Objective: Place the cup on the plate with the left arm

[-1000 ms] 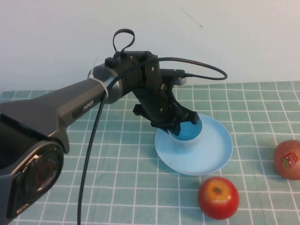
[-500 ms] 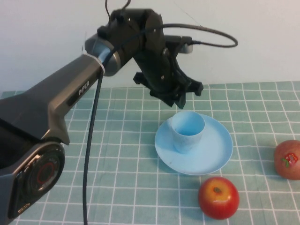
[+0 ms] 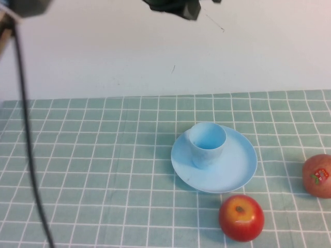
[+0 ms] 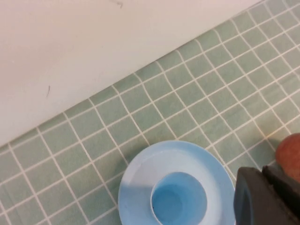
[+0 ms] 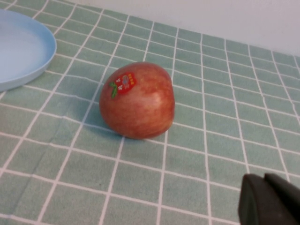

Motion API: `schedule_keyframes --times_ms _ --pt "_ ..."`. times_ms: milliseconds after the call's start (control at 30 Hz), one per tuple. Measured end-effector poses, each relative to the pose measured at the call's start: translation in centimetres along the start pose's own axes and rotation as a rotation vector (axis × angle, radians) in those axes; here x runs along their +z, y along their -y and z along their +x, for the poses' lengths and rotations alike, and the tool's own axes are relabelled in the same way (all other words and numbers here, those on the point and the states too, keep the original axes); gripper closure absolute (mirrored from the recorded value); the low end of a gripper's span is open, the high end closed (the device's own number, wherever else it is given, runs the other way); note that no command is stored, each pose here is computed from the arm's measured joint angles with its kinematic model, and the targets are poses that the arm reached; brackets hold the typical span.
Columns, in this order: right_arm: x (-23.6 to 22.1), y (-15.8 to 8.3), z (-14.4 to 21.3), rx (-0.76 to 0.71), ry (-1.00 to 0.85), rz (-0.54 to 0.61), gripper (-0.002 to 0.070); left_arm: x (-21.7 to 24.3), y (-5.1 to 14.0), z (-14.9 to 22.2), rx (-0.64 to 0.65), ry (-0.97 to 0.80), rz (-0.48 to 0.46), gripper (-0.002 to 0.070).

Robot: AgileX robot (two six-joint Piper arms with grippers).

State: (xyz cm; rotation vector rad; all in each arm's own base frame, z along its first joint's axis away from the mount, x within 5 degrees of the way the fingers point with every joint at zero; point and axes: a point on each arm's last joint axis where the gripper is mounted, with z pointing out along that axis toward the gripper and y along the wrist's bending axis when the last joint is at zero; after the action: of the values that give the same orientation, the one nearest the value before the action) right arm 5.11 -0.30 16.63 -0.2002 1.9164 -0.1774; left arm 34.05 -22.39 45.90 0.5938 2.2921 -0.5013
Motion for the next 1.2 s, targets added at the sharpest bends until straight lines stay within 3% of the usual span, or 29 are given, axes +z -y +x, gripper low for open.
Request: schedule_keyframes --times_ms 133,300,500,733,1200 --pt "0.0 0.0 0.0 0.0 0.0 0.0 0.0678 -4.9 0.4 1.2 0.039 0.028 -0.039 0.0672" --pt "0.0 0.0 0.0 0.0 0.0 0.0 0.0678 -8.3 0.0 5.4 0.052 -0.052 -0.091 0.0672" --pt "0.0 0.0 0.0 0.0 0.0 0.0 0.0678 -9.0 -0.3 14.8 0.021 -0.235 -0.039 0.0672" --pt "0.0 0.0 0.0 0.0 0.0 0.0 0.0678 -13.0 -0.9 23.8 0.037 -0.142 -0.05 0.0673" --pt "0.0 0.0 0.0 0.0 0.0 0.0 0.0678 -21.2 -0.1 30.4 0.064 -0.007 -0.013 0.0673"
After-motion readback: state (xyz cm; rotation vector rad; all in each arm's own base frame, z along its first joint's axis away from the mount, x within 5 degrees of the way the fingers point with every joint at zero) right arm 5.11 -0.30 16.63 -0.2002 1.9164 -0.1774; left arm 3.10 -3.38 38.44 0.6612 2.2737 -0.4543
